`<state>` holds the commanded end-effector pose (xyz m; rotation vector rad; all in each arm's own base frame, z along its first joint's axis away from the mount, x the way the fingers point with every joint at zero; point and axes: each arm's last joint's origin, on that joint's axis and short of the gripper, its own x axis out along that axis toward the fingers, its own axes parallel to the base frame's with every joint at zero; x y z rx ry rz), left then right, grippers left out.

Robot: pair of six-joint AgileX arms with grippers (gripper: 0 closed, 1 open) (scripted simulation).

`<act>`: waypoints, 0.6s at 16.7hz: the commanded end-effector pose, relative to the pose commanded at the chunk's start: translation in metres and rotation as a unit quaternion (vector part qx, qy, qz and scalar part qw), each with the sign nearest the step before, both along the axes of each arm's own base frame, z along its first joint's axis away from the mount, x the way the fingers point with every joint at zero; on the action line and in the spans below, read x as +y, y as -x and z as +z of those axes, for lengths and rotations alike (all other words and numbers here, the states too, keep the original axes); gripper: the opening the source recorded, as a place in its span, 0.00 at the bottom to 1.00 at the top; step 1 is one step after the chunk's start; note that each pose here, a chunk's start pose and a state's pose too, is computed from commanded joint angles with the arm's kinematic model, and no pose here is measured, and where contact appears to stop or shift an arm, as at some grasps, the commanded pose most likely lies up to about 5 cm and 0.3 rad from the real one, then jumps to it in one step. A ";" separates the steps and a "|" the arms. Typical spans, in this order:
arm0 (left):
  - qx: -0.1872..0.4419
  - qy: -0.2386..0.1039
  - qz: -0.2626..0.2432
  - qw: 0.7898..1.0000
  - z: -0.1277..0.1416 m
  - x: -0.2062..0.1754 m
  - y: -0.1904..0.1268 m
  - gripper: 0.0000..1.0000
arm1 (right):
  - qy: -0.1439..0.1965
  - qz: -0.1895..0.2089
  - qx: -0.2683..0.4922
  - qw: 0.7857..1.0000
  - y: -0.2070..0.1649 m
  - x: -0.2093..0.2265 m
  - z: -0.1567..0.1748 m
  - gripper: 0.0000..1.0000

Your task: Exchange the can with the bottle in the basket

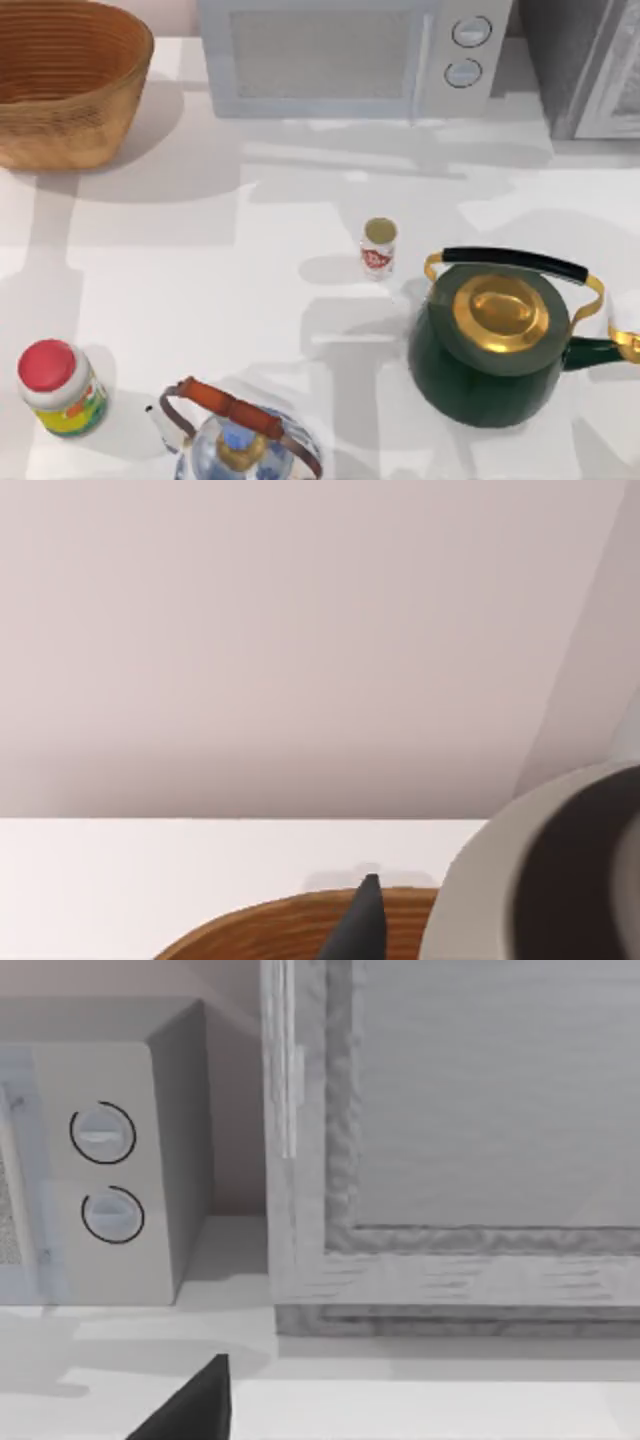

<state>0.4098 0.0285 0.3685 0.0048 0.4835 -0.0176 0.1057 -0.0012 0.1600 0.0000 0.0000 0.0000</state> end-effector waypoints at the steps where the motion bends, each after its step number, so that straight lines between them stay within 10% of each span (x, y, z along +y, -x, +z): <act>1: 0.005 0.000 -0.001 1.000 -0.001 -0.002 -0.002 0.00 | 0.000 0.000 0.000 1.000 0.000 0.000 0.000 1.00; 10: 0.007 0.000 -0.002 1.000 -0.020 -0.002 -0.018 0.00 | 0.000 0.000 0.000 1.000 0.000 0.000 0.000 1.00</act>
